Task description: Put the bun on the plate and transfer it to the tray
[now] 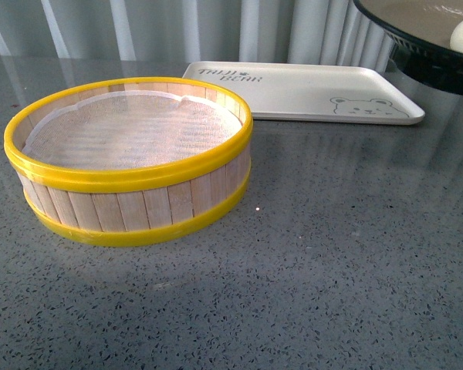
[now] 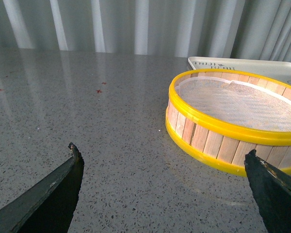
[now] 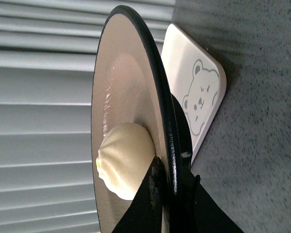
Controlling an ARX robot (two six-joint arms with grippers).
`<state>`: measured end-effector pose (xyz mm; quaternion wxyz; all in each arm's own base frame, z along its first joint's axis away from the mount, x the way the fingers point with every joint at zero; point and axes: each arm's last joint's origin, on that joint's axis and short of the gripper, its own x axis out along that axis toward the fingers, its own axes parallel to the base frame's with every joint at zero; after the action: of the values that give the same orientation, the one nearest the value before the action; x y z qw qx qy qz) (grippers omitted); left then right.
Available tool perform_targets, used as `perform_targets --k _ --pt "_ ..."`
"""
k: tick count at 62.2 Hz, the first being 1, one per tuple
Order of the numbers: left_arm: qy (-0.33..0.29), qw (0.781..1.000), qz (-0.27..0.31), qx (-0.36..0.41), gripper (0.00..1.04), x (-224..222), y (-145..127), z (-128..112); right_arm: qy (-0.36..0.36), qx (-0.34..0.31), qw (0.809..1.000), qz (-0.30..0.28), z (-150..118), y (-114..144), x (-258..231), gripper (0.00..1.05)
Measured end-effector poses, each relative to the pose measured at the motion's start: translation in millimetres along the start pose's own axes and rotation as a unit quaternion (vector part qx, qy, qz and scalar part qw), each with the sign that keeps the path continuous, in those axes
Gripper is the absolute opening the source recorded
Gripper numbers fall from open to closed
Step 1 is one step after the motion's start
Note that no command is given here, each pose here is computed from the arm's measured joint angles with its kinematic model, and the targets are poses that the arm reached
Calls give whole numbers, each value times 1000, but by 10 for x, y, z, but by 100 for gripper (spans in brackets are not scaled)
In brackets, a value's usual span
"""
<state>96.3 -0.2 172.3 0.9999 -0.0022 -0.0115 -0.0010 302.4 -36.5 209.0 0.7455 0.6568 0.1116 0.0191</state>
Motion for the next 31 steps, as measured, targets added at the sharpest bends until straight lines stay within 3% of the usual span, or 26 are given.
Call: perform_targets --k 15,31 --pt "0 1000 0 0 98 0 0 0 -13 0 999 -44 92 201 665 3" --pt "0 1000 0 0 98 0 0 0 31 -35 997 -69 -21 449 1205 3"
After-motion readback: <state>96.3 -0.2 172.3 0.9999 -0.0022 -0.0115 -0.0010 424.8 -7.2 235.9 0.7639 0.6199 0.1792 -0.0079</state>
